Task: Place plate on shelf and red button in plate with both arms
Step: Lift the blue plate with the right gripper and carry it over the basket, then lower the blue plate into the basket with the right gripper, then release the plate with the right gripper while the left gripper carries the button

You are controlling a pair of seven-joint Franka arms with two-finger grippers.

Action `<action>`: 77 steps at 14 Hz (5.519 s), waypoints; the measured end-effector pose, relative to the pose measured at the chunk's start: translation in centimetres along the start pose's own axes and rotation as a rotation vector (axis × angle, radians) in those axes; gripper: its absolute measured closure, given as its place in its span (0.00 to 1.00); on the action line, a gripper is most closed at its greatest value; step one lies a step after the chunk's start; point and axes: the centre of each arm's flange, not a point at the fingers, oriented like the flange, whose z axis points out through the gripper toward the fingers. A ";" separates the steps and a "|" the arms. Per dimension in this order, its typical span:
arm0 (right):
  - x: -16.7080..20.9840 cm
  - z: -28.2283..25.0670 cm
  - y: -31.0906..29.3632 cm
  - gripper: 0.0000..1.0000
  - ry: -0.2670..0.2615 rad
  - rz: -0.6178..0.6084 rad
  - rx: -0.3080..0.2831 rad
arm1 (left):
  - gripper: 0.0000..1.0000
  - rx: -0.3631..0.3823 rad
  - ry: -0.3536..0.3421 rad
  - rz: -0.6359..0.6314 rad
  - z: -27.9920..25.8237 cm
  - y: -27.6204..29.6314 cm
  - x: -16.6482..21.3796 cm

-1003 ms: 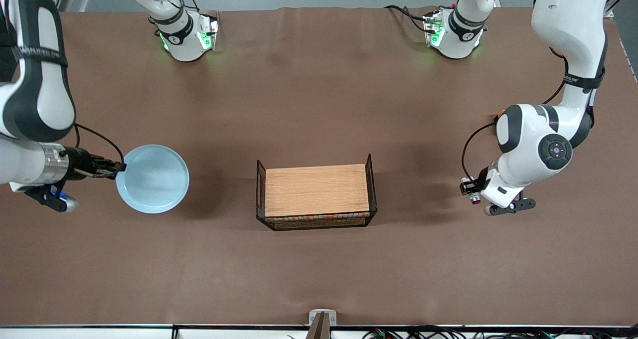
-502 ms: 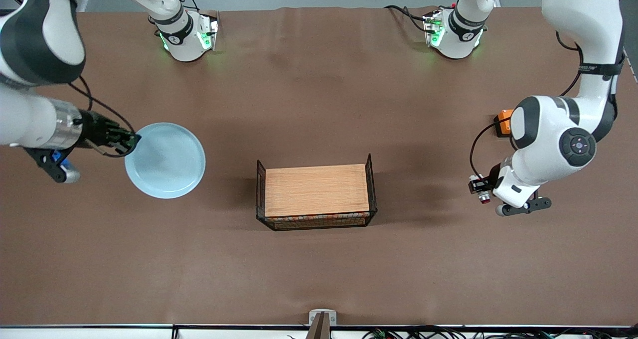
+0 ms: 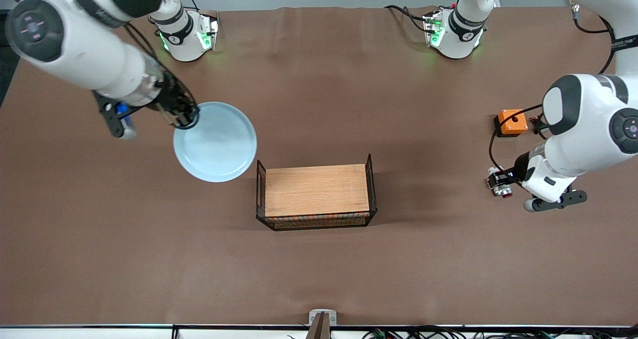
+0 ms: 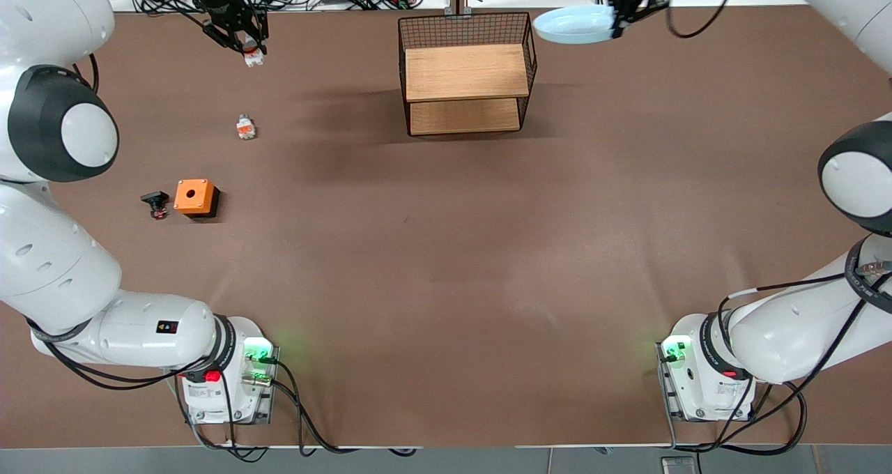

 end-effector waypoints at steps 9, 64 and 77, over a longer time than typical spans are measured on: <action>-14.4 2.6 -2.5 0.97 -0.019 0.272 0.192 | 0.59 -0.013 0.021 -0.097 -5.4 2.0 -0.7; -9.9 10.7 -11.7 0.00 0.196 0.045 0.071 | 0.59 -0.081 -0.001 -0.582 -8.2 17.7 -6.7; 17.1 -3.5 -0.2 0.00 0.092 -0.642 -0.022 | 0.59 -0.244 -0.046 -1.084 -4.0 35.3 -12.0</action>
